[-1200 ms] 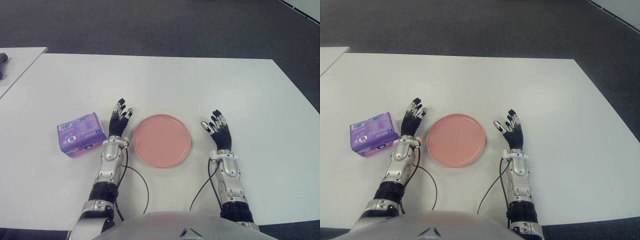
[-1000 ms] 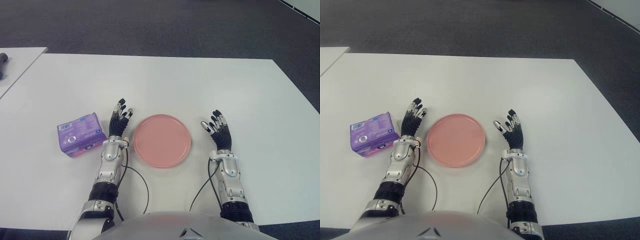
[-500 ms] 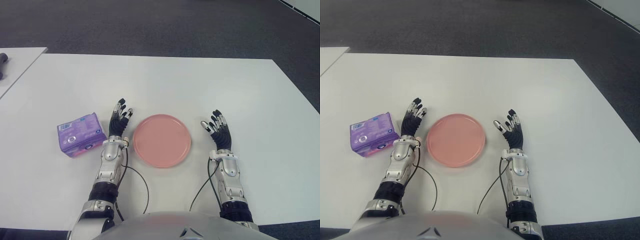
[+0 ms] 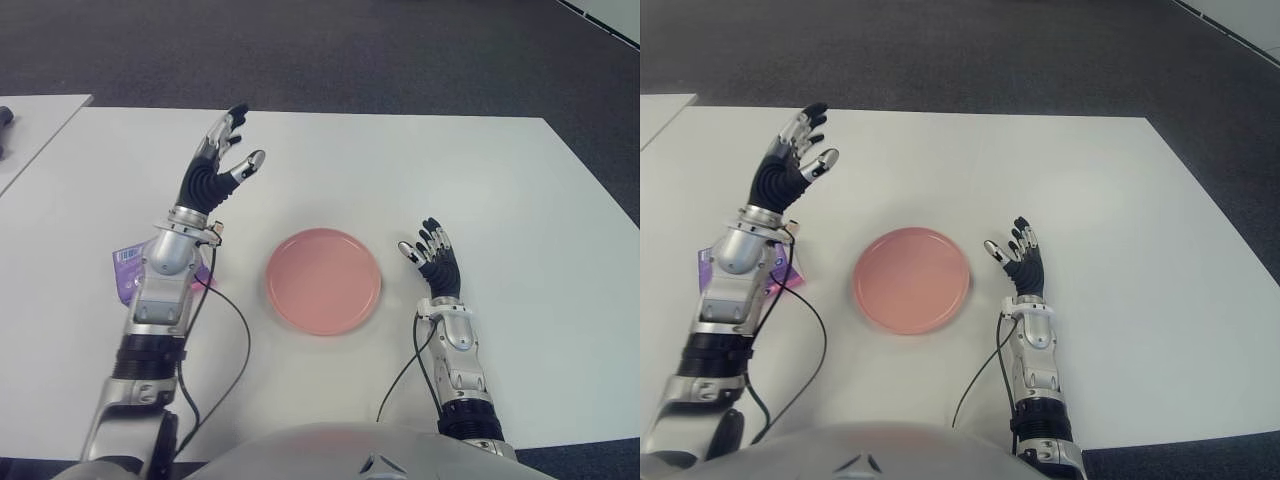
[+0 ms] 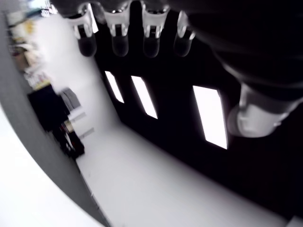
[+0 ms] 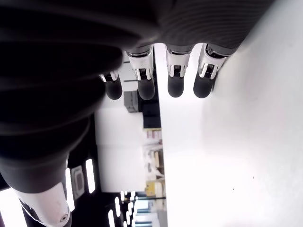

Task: Put the tissue paper into the plate.

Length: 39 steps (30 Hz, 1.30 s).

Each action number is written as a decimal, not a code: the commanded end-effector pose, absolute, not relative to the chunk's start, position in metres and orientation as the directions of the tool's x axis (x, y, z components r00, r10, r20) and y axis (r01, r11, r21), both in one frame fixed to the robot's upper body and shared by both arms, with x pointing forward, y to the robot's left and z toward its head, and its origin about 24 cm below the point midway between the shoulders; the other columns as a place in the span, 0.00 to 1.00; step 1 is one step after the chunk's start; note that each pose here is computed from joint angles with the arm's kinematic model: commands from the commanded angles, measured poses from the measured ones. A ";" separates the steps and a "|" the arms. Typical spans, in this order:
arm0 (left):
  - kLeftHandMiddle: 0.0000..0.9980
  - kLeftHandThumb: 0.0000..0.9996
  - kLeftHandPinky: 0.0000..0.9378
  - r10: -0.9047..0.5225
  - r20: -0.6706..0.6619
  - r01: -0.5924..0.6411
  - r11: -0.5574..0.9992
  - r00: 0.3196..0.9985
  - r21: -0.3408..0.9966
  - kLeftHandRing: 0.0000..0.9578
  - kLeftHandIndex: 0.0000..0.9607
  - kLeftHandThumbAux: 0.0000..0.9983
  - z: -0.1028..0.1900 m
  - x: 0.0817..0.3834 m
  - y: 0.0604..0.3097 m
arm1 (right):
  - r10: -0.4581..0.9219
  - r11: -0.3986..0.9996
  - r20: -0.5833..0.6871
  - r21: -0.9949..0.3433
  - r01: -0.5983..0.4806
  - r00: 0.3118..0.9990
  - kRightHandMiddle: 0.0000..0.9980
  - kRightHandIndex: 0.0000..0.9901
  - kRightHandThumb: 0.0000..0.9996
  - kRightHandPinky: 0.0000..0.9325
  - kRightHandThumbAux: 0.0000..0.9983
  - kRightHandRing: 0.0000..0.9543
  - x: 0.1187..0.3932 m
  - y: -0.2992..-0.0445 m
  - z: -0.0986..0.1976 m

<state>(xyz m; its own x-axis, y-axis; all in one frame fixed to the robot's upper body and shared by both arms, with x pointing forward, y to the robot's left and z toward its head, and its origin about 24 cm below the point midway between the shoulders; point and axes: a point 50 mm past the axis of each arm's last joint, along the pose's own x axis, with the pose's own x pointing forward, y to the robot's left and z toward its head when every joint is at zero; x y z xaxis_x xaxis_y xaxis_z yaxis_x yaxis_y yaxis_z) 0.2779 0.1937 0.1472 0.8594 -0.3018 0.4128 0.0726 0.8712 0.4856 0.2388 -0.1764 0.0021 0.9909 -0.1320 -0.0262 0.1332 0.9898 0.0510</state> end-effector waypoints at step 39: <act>0.00 0.13 0.00 -0.379 -0.146 0.172 0.036 0.914 0.984 0.00 0.00 0.22 0.252 0.214 0.259 | -0.114 0.989 -0.088 0.089 0.122 0.990 0.00 0.00 0.13 0.04 0.73 0.00 0.233 -0.166 -0.012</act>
